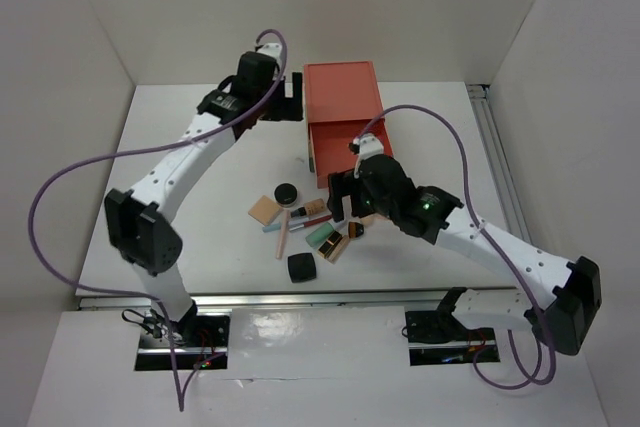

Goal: Organize the makeup

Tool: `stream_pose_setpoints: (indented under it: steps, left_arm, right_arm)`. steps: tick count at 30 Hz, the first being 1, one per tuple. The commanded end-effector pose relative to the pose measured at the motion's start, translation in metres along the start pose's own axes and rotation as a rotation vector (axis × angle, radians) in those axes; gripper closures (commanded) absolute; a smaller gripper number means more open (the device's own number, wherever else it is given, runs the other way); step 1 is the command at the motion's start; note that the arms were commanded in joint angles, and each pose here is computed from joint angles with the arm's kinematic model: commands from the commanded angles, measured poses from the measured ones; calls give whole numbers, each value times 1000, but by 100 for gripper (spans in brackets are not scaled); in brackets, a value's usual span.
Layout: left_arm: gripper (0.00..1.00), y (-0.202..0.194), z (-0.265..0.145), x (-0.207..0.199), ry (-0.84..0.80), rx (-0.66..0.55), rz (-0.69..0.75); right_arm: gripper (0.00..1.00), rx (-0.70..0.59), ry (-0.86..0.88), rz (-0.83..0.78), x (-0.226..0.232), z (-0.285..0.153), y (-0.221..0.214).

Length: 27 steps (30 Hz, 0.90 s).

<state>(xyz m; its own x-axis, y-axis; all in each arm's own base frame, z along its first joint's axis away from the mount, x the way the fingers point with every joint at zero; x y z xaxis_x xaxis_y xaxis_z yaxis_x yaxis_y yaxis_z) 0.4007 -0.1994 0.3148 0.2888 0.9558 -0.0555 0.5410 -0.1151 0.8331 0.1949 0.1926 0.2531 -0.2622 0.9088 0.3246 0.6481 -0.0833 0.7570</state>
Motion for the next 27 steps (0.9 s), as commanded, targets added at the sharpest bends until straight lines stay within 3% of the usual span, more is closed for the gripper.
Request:
stream_pose_setpoints:
  steps: [1,2,3,5,7,13,19,27]
  left_arm:
    - [0,4,-80,26,159,-99,-50]
    - [0,-6,-89,31,187,-102,-106]
    - [0,-40,-84,35,208,-37,-118]
    - [0,-59,-114,38,215,-64,-209]
    - [0,-107,-118,41,228,48,-243]
    - [0,-175,-157,37,218,139,-383]
    - [0,-190,-182,40,219,119,-416]
    - [0,-196,-182,41,230,148,-410]
  right_arm:
    - [1,99,155,-109,25,-27,-19]
    - [1,107,159,-123,30,-28,-27]
    - [1,134,170,-144,38,-25,-38]
    - [1,175,213,-193,63,-27,-66]
    - [1,227,209,-205,83,-21,-95]
    - [1,327,-10,-128,85,19,-149]
    - [1,373,17,-120,94,40,-172]
    - [1,400,49,-162,102,58,-184]
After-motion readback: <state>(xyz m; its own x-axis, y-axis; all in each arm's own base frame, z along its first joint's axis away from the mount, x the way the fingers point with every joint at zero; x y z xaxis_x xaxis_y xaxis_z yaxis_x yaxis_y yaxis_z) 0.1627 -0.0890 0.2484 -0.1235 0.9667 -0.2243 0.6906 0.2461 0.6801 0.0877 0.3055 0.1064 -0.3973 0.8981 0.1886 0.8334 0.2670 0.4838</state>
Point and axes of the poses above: each gripper's point midway between its finger pads, its own z axis out along the fingers, its own x axis along the line the jaws close on, y = z × x, the point moved 9 cm from there along -z, back along the fingers, and after that the axes turned 9 degrees about z, right-handed, at the moved point
